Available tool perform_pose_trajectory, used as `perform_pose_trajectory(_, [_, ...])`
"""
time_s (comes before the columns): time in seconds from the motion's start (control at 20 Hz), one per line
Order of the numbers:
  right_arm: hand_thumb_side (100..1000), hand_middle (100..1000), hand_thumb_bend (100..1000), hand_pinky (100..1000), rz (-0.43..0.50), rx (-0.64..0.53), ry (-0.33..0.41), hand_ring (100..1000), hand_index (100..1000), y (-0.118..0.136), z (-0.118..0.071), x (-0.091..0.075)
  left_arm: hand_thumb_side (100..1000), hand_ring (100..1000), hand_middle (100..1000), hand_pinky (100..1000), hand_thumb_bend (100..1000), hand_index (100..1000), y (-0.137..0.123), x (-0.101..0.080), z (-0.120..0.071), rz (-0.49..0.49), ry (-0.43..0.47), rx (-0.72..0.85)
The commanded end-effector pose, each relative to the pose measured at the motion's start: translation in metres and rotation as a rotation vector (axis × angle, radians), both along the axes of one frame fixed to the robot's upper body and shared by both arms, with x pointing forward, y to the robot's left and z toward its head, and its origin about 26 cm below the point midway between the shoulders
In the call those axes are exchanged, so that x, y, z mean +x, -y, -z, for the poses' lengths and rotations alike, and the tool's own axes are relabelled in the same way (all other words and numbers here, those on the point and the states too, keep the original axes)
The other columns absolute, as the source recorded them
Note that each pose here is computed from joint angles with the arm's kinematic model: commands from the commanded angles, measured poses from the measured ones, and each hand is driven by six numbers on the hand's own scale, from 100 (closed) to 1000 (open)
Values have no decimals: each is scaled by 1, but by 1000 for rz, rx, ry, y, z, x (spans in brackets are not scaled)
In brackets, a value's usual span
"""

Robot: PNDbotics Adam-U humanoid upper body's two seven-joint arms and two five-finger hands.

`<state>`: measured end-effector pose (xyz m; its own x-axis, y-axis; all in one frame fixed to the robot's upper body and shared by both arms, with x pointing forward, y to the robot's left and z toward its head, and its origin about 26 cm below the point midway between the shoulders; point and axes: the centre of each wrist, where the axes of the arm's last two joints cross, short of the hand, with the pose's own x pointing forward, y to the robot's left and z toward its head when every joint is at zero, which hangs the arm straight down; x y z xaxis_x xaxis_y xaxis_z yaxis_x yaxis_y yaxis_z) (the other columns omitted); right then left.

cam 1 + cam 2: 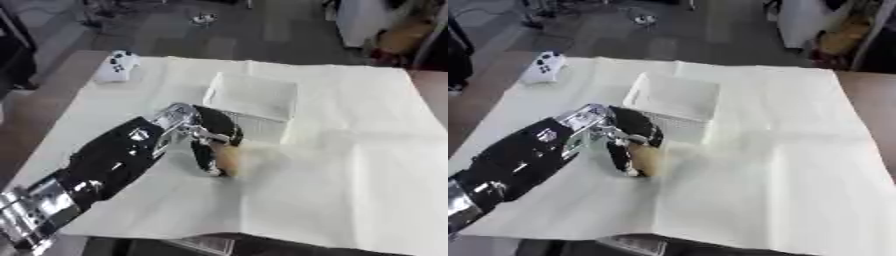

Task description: Pick up objects on the table and place them in the box.

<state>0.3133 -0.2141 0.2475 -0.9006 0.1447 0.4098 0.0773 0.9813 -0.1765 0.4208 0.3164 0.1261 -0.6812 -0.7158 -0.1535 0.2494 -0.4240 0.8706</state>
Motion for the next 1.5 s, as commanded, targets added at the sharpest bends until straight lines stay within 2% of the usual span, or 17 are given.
perform_pose_trajectory(0.05, [1000,489,283,128,-1,-12,27,450,731,1,-7,-2,259,100,100,100,100,201,-4,-2,-20,16,63,-46])
perform_pose_trajectory(0.25, [1000,489,284,127,5,-16,24,450,731,2,-7,-2,263,100,100,100,100,199,-4,-8,-35,53,124,-127])
perform_pose_trajectory(0.45, [1000,489,284,126,10,-20,22,449,731,3,-6,-3,264,100,100,100,100,197,-6,-14,-49,45,154,-196])
perform_pose_trajectory(1.0, [1000,489,282,124,27,-29,11,449,731,7,-3,-3,265,100,100,100,100,201,-16,-33,-120,-42,318,-362])
perform_pose_trajectory(1.05, [1000,489,283,125,28,-30,10,449,731,7,-3,-3,324,100,100,100,100,202,-17,-33,-124,-53,329,-372])
perform_pose_trajectory(1.1, [1000,489,281,125,29,-30,9,449,731,8,-3,-3,265,100,100,100,100,202,-20,-34,-131,-67,348,-385])
perform_pose_trajectory(1.5, [1000,488,280,124,30,-30,6,449,730,7,-2,-3,276,100,100,100,100,202,-31,-35,-155,-121,420,-454])
